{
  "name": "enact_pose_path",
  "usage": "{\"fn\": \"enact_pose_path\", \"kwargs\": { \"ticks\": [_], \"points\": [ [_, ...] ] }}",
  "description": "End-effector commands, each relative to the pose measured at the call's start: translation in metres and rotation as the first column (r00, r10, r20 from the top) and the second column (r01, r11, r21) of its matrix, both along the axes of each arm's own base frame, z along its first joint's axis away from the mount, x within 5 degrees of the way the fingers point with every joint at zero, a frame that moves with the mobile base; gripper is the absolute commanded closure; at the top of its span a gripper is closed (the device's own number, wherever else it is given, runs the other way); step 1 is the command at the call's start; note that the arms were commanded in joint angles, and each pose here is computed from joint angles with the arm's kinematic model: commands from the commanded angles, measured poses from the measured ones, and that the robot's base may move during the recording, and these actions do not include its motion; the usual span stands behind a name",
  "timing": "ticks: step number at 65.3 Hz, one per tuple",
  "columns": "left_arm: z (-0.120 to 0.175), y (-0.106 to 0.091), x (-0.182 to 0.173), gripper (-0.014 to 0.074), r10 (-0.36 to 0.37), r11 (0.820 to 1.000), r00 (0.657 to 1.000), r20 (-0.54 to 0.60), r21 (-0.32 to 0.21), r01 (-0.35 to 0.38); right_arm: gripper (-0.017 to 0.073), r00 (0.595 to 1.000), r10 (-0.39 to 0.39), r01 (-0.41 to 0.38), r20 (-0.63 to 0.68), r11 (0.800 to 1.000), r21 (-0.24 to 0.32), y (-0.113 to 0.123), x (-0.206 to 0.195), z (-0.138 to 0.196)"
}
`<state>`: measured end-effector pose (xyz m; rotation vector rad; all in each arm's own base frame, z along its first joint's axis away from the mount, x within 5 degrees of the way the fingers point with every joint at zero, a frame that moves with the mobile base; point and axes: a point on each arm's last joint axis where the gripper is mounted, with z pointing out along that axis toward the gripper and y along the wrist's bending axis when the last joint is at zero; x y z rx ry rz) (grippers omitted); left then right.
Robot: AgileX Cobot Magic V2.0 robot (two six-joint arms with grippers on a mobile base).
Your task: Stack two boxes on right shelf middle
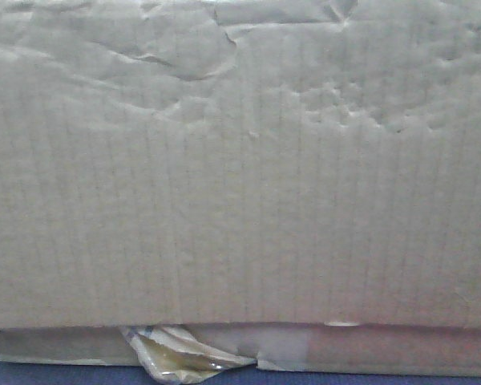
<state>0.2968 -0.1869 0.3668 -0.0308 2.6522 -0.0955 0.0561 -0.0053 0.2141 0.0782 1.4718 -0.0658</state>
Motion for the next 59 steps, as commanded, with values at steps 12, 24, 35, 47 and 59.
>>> {"fn": "enact_pose_path", "kwargs": {
  "ticks": [12,24,35,47,59],
  "points": [
    [-0.018,-0.012,0.01,0.0704,-0.002,1.0,1.0,-0.031,-0.012,0.002,0.0721,1.0,-0.006,0.006,0.02,1.0,-0.005,0.0,0.0,0.002],
    [-0.018,-0.011,0.012,0.0699,-0.002,1.0,1.0,-0.018,0.002,0.002,0.0721,1.0,-0.006,0.006,0.02,1.0,-0.005,0.0,0.0,0.002],
    [-0.018,-0.011,0.011,0.0488,-0.003,1.0,1.0,-0.019,-0.002,0.003,0.0721,1.0,-0.006,0.006,0.02,1.0,-0.005,0.0,0.0,0.002],
    [-0.015,-0.013,0.011,0.0291,-0.005,1.0,1.0,-0.026,-0.025,0.005,0.0721,1.0,-0.006,0.006,0.02,1.0,-0.005,0.0,0.0,0.002],
    [0.009,-0.016,0.009,0.0285,-0.05,0.995,0.999,0.011,-0.082,0.051,0.0721,1.0,-0.006,0.006,0.02,1.0,-0.005,0.0,0.0,0.002]
  ]
}}
